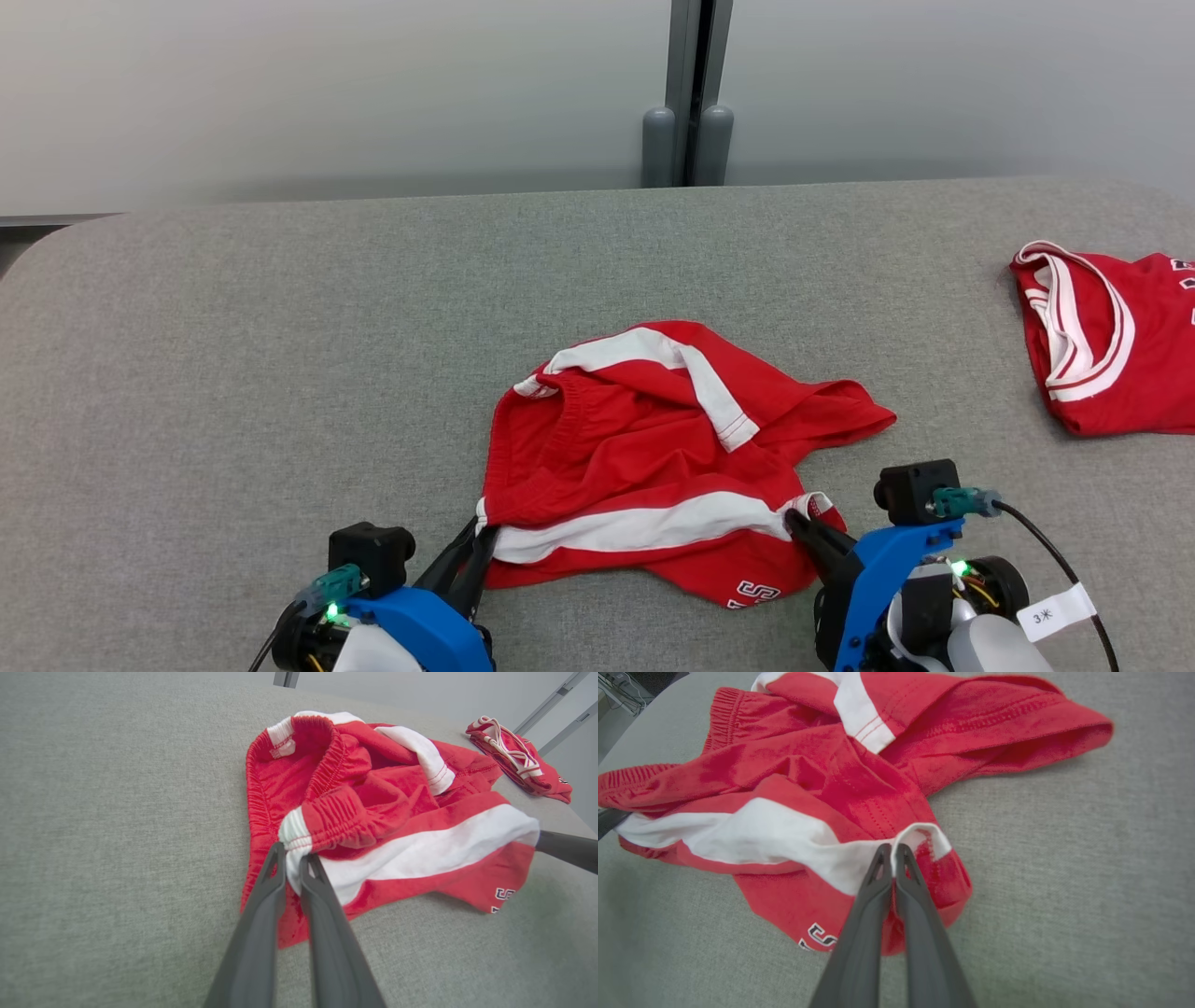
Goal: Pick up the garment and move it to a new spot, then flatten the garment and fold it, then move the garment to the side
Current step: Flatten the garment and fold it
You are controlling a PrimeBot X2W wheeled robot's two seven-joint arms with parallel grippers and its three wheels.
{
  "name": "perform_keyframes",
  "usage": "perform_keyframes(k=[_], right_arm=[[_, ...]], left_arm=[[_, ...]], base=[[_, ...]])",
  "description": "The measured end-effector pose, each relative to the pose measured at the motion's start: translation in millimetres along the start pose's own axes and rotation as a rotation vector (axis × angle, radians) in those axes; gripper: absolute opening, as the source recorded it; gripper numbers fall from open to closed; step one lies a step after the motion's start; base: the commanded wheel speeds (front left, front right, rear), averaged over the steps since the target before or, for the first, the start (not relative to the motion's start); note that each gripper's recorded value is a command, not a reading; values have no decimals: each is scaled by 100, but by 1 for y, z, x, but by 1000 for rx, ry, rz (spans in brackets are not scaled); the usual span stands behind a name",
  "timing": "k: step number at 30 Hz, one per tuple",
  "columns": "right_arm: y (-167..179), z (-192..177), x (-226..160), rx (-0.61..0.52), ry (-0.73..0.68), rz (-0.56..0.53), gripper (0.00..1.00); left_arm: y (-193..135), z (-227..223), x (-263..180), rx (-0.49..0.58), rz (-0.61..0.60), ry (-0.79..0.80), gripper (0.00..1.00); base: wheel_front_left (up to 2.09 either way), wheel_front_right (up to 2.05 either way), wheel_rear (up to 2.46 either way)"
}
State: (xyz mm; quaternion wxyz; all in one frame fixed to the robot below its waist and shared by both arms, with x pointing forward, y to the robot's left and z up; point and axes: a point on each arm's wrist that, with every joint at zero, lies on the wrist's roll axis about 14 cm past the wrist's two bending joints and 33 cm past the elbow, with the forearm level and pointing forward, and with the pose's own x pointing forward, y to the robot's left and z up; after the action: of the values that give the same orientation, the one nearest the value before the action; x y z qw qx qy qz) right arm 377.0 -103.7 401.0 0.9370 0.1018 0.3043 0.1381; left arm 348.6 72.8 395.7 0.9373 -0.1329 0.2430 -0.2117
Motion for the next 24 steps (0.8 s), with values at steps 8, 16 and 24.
perform_keyframes(k=[8, 16, 24], right_arm=[[6, 64, -9, -12, -261, 21, 0], [16, 129, -34, -66, -488, 39, 0], [10, 191, -15, -210, -490, 59, 0]], left_arm=[[-6, 32, 3, -92, -8, -130, 0], [-23, 99, 5, -324, -71, -341, 0], [-23, 175, 42, -412, -148, -354, 0]], base=[[0, 0, 0], [0, 0, 0], [0, 0, 0]])
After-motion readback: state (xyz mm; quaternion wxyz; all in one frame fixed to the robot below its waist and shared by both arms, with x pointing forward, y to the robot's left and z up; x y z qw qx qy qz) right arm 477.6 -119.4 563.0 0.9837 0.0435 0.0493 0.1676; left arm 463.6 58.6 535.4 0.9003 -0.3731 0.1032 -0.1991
